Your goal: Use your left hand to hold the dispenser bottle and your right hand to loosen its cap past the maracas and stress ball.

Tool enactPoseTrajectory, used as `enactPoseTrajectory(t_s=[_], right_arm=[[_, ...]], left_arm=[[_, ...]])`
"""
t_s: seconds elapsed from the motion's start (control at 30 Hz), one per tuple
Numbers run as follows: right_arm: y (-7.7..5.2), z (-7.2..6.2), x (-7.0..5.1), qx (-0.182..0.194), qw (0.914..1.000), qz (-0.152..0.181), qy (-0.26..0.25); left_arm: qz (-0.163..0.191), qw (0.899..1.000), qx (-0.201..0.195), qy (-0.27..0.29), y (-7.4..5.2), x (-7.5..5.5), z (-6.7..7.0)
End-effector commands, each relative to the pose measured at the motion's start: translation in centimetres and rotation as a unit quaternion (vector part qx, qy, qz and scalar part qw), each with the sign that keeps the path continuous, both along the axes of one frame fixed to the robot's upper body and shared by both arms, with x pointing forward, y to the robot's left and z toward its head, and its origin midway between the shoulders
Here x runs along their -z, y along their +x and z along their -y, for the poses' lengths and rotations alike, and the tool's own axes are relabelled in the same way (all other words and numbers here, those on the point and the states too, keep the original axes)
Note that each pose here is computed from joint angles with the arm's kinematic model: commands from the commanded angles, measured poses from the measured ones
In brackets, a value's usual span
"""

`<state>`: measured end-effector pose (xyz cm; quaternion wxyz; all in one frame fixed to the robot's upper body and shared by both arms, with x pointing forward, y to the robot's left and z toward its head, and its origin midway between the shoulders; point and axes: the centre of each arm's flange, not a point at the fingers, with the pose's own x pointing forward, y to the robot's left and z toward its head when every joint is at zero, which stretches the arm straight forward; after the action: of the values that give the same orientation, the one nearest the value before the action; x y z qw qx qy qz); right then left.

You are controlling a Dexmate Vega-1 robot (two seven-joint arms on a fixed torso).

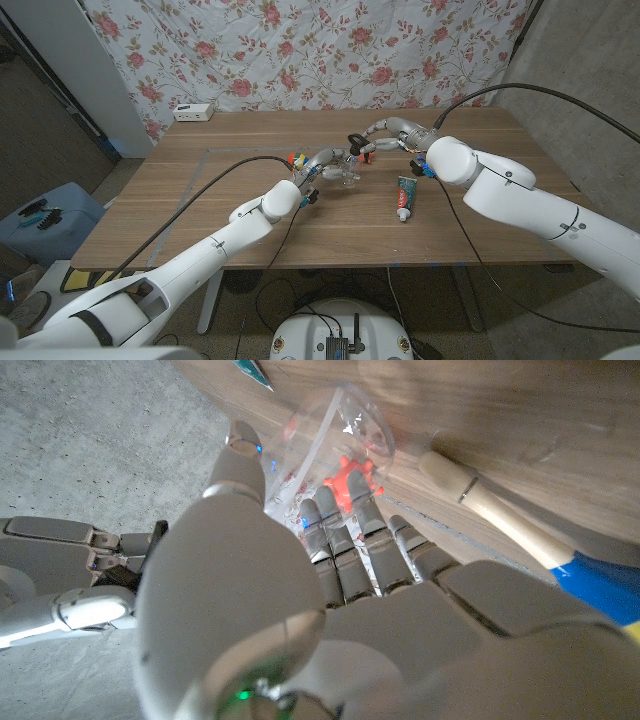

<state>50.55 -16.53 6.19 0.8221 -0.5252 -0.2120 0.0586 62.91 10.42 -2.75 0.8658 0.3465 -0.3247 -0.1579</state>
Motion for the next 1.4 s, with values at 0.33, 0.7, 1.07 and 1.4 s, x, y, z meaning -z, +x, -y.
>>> enactPoseTrajectory(t_s=[0.33,0.7,1.07,1.4], right_arm=[[0.3,0.06,-0.19,-0.024,0.9996,-0.016,0.005],[0.46,0.17,-0.06,-0.033,0.9992,-0.017,0.014],[0.48,0.32,-0.06,-0.044,0.9986,-0.022,0.021],[0.67,0.44,-0.11,-0.052,0.998,-0.025,0.025]], left_arm=[[-0.002,1.0,0.003,0.0,0.05,0.2,0.26],[-0.002,1.0,0.007,0.001,0.08,0.2,0.44],[-0.002,1.0,0.007,-0.001,0.05,0.29,0.51],[-0.004,1.0,0.007,-0.002,-0.02,0.51,0.57]])
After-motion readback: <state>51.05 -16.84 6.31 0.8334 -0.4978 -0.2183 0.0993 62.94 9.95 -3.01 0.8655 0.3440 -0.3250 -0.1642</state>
